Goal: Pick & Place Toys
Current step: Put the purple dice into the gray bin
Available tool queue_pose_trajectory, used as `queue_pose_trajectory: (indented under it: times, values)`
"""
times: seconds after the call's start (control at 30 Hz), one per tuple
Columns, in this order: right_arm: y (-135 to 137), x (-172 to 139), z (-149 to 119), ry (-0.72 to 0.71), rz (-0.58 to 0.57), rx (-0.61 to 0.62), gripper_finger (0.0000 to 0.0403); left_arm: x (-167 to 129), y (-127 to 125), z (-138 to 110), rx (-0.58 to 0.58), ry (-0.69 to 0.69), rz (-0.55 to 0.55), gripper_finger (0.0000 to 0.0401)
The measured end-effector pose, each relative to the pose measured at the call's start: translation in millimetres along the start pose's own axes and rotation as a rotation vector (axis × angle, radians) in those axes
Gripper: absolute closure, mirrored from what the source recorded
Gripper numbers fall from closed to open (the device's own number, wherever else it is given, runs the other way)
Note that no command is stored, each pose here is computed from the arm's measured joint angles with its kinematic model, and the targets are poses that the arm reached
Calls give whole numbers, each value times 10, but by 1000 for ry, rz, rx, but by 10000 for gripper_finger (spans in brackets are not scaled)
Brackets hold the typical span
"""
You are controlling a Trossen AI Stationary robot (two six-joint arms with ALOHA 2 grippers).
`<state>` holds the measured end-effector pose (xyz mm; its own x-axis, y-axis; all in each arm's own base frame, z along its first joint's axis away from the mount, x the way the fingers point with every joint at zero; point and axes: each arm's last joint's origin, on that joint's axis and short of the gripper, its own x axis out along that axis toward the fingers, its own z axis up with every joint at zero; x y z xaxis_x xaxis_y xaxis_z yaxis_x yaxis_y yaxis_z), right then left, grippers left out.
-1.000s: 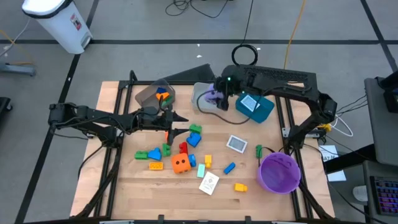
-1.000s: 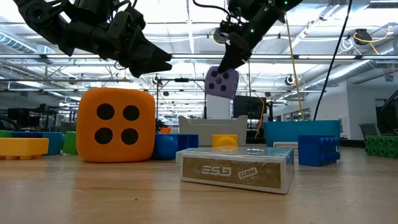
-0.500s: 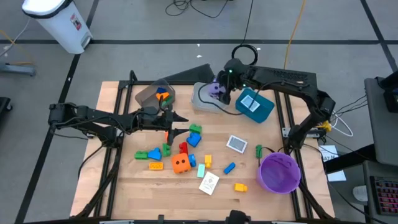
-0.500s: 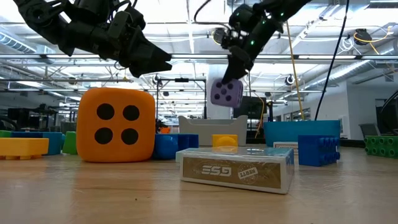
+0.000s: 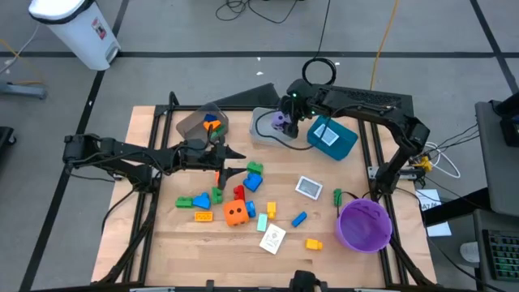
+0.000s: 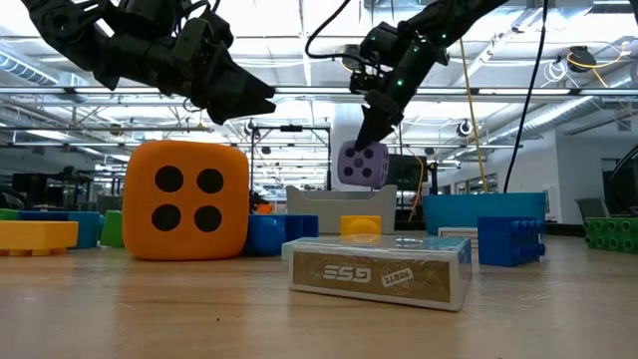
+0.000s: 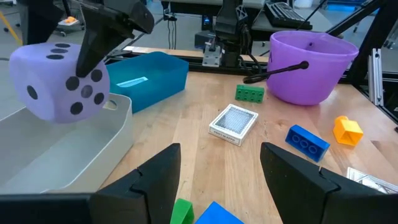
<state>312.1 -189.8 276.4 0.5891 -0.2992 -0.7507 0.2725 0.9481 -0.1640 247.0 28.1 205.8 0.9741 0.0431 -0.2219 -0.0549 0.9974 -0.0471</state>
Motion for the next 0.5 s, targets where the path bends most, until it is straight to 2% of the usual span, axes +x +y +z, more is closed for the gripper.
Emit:
queue_pose_trajectory:
  times: [0.5]
  values:
    - [48,186,-239,30,9,-9,62,0,0,0,0,0,0,171]
